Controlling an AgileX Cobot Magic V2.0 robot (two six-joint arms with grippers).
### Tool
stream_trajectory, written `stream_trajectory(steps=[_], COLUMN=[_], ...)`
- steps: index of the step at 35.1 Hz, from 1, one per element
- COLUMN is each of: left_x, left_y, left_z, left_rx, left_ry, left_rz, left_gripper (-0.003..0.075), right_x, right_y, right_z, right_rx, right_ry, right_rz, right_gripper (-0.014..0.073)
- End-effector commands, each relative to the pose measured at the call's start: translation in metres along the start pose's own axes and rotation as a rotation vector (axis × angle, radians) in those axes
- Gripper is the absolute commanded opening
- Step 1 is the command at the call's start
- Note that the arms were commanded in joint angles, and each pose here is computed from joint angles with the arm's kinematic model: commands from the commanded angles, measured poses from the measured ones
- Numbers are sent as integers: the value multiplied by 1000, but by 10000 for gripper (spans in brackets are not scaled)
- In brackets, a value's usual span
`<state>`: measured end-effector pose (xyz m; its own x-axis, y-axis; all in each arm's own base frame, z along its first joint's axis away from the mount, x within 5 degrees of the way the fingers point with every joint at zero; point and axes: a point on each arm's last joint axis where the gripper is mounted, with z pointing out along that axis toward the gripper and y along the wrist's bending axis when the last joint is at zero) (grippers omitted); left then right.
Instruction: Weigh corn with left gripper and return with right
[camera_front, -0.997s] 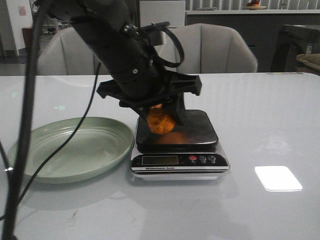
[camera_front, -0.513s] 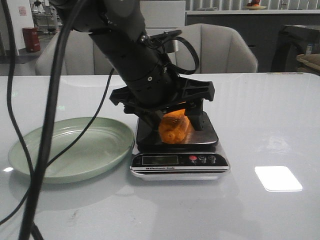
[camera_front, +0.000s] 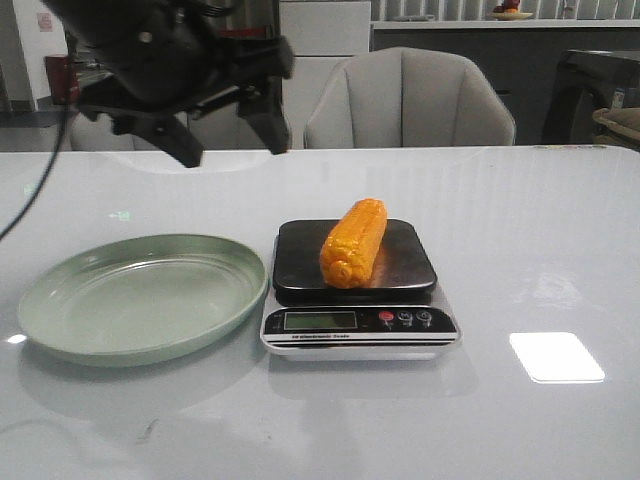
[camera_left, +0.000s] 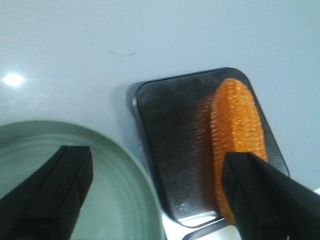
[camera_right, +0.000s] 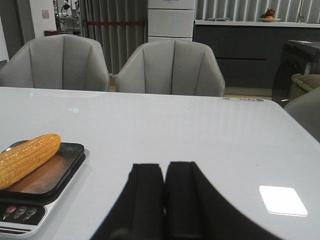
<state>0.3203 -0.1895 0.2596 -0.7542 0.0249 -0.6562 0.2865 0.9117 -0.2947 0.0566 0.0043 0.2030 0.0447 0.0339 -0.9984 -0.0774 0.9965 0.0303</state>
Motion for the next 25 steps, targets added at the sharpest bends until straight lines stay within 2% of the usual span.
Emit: stream_trajectory(steps=[1,9,17,25], left_x=[-9,28,72,111], left_y=[7,22,34,44], left_z=[-44,-90,-134,-175], left_rx=[15,10,-7,10], left_ry=[-151,-223,-280,-383], left_rz=[-14,-6,89,125], left_gripper=[584,584,584,584], right_x=[-5,-5,-5,-5], right_y=[0,0,0,0], right_z=[-2,-2,-2,-2], right_rx=[1,1,1,1], right_ry=[-93,-93,-93,-93], right_rz=[-16,-16,-16,-16], right_gripper=[134,134,134,134])
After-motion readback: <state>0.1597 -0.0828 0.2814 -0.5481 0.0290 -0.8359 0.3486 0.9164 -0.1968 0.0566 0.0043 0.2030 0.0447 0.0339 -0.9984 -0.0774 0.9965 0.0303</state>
